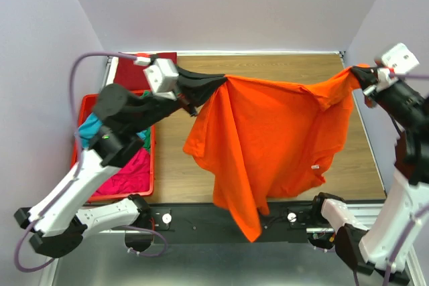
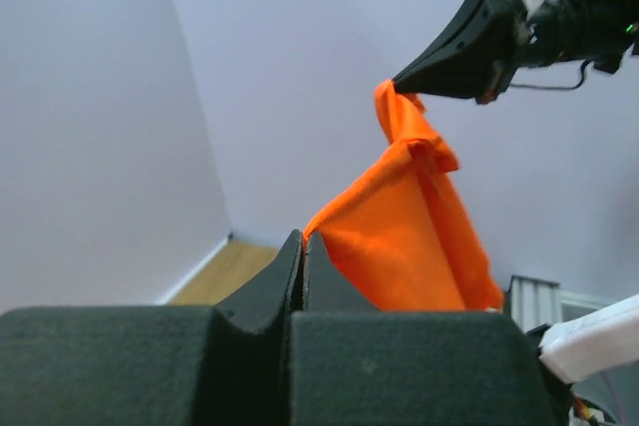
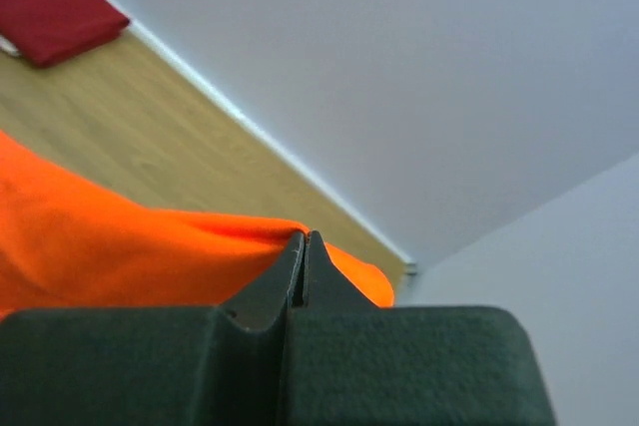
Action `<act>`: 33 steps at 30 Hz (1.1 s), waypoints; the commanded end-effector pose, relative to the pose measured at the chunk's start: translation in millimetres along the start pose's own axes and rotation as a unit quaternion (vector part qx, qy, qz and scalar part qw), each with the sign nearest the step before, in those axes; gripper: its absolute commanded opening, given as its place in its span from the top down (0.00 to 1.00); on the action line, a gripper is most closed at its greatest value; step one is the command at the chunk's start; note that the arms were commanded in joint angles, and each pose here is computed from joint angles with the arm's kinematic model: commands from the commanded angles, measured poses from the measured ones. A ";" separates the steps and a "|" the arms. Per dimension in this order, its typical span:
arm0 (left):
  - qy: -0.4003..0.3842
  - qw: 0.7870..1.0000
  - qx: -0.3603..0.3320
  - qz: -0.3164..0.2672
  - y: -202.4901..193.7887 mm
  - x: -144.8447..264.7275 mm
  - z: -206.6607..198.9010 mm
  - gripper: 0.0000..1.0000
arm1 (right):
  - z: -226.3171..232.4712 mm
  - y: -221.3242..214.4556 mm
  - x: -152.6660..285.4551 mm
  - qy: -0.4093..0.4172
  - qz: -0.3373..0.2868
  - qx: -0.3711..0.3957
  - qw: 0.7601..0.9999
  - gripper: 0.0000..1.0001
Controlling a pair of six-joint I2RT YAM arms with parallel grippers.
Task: Fold and stack the t-shirts
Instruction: Flatten the tshirt out
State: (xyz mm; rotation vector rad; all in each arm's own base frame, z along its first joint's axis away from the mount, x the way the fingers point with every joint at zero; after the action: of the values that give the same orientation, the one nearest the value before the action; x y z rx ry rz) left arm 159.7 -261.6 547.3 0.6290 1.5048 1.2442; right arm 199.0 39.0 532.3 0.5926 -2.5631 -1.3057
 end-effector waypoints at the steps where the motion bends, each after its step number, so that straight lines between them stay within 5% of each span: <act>1: 0.109 0.992 0.050 0.048 -95.6 -7.7 62.9 1.00 | 6.1 -60.0 -50.9 0.060 0.012 -0.080 0.995 0.99; 7: 0.193 0.963 0.143 0.123 -240.4 9.1 164.8 0.99 | 41.7 -193.0 -145.6 0.132 0.073 -0.237 0.960 0.99; 8: 0.199 0.962 0.142 0.121 -240.9 -0.1 183.3 0.92 | 48.2 -211.9 -163.6 0.125 0.097 -0.235 0.959 1.00; 10: 0.251 0.928 0.185 0.203 -317.7 3.8 225.8 0.58 | 55.1 -237.1 -204.3 0.074 0.134 -0.207 0.966 0.77; 11: 0.272 0.929 0.166 0.187 -298.1 -13.4 256.7 0.47 | 63.7 -264.3 -224.3 0.065 0.167 -0.218 0.959 0.64; 12: 0.323 0.906 0.161 0.222 -335.4 -5.2 286.3 0.39 | 53.1 -269.4 -236.4 0.016 0.181 -0.223 0.958 0.46; 13: 0.351 0.888 0.161 0.248 -345.2 2.0 300.0 0.38 | 51.2 -278.9 -242.4 0.001 0.191 -0.232 0.954 0.40; 16: 0.400 0.880 0.098 0.236 -311.1 -7.4 333.8 0.36 | 44.5 -289.2 -246.0 -0.030 0.201 -0.239 0.950 0.21; 21: 0.376 0.893 0.041 0.243 -258.4 11.6 300.3 0.36 | 83.9 -291.4 -211.0 0.051 0.206 -0.218 0.953 0.12; 28: 0.307 0.884 0.089 0.340 -310.0 89.2 209.4 0.36 | 137.0 -369.0 -141.0 0.131 0.324 -0.289 0.891 0.15; 33: 0.284 0.889 0.097 0.347 -306.9 112.1 177.0 0.37 | 148.8 -405.4 -126.2 0.138 0.384 -0.305 0.860 0.23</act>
State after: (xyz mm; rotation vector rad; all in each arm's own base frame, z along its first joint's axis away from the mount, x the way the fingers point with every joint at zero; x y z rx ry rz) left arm 378.1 -196.2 263.8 0.8953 2.0469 1.9567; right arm 383.8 -14.5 148.7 -0.2618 -1.8038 -1.5056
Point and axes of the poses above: each gripper's point midway between its finger pads, its own x axis back along the fingers, its own z axis along the line the jaws close on, y = z × x, the point moved 1 cm from there along x, back along the fingers, and after that the axes turned 1 degree about x, right-handed, at the moved point
